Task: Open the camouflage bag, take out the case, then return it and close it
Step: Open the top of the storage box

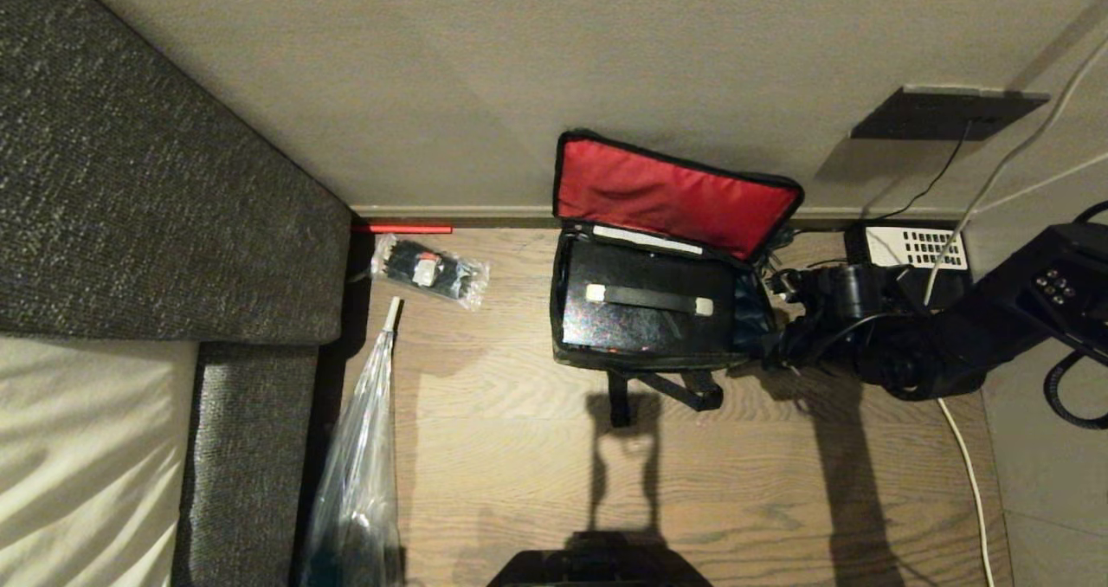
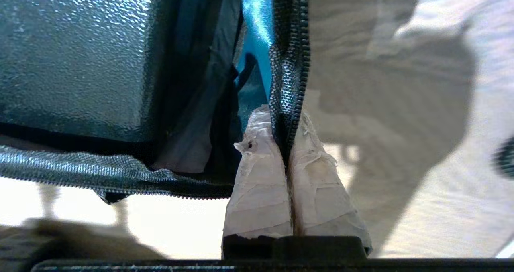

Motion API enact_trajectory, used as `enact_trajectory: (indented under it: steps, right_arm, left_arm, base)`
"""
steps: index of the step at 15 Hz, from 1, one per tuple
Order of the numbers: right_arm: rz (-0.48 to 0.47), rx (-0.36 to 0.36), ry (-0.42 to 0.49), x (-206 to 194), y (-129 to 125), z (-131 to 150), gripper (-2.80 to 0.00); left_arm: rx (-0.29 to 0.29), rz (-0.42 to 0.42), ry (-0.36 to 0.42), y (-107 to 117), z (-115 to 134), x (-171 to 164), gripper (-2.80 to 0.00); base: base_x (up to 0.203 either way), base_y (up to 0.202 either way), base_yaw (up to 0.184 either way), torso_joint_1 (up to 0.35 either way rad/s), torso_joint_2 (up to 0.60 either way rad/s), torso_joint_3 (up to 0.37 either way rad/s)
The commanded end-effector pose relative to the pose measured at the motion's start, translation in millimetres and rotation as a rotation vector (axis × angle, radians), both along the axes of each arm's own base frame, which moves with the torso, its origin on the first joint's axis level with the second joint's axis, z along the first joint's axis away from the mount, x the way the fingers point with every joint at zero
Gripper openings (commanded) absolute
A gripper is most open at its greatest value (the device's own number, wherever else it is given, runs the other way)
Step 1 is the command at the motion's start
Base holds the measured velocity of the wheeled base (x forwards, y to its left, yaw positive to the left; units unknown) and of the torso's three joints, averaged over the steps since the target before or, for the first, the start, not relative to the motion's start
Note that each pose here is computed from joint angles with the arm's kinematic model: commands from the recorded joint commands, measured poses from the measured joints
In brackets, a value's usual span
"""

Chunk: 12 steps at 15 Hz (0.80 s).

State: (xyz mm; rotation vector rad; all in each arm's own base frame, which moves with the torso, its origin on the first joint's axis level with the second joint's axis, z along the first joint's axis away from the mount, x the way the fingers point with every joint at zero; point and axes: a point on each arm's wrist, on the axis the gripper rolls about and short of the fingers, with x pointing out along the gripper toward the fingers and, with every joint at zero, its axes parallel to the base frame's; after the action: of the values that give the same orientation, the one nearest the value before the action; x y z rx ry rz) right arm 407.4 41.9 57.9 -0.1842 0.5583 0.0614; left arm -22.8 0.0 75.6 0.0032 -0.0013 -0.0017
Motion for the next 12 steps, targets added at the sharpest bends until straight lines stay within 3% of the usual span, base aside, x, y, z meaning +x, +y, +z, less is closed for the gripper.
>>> enact_trajectory:
  steps: [1,4,9,12]
  right_arm:
    - [0.014,-0.039,-0.035,5,-8,8,-2.80]
    - [0.066,-0.079,-0.056,11,-16,11,-2.80]
    - [0.070,-0.069,-0.035,5,-15,9,-2.80]
    - [0.097,-0.048,-0.028,2,1,8,-2.80]
  left_arm:
    - [0.000,0.000,0.000,0,0,0,-2.80]
    - [0.000,0.000,0.000,0,0,0,-2.80]
    - [0.000,0.000,0.000,0,0,0,-2.80]
    - [0.000,0.000,0.000,0,0,0,-2.80]
  base:
    - [0.000,0.000,0.000,0.000,0.00,0.000]
    - [0.000,0.000,0.000,0.000,0.00,0.000]
    - [0.000,0.000,0.000,0.000,0.00,0.000]
    - [0.000,0.000,0.000,0.000,0.00,0.000]
